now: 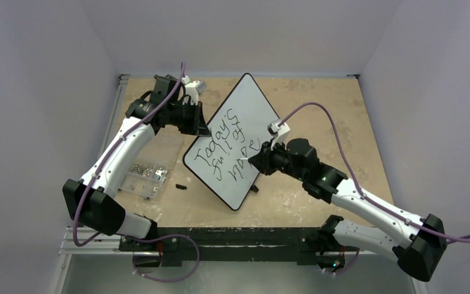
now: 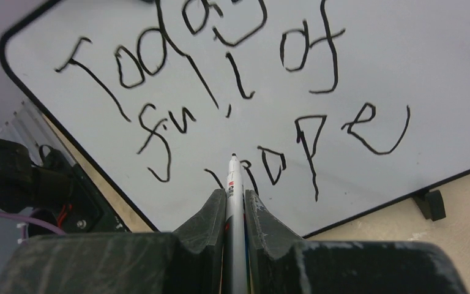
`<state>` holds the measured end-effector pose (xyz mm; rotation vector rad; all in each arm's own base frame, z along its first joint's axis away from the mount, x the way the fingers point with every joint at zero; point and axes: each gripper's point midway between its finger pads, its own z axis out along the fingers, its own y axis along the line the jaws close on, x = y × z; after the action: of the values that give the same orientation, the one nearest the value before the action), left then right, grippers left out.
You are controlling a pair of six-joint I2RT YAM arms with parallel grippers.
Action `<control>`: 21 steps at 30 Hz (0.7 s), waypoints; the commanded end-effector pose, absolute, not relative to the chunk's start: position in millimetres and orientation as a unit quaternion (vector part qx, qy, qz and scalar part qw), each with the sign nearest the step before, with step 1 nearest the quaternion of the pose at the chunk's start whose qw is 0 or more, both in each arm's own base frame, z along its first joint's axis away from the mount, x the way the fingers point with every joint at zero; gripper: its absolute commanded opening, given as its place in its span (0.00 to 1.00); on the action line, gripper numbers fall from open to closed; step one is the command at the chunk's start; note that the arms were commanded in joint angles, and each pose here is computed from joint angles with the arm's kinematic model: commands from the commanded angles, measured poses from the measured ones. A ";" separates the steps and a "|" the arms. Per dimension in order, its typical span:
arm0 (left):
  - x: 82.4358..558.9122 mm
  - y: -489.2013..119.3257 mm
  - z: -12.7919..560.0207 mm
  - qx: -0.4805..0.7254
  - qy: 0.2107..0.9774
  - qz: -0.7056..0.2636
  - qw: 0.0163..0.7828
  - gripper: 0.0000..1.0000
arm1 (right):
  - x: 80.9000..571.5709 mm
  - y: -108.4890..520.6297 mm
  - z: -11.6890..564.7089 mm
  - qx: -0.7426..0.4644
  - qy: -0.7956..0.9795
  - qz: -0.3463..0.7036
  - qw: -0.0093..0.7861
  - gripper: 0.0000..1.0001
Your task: Write a sentence on the whiteboard
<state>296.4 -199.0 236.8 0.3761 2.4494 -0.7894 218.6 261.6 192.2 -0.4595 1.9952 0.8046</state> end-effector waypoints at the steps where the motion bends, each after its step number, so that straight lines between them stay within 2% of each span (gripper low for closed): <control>1: 309.7 -174.1 239.0 0.140 0.913 -0.220 0.314 0.00 | 228.2 258.0 257.2 -0.165 0.771 0.339 0.513 0.00; 11: 309.2 -173.7 233.4 0.138 0.917 -0.213 0.309 0.00 | 251.6 228.5 285.2 -0.096 0.756 0.286 0.581 0.00; 21: 316.6 -169.9 206.9 0.132 0.935 -0.186 0.273 0.00 | 256.2 208.1 282.5 -0.070 0.757 0.253 0.598 0.00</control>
<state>297.7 -200.7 233.5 0.3726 2.4584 -0.7751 250.9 221.7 271.0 -0.2101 1.7983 0.6328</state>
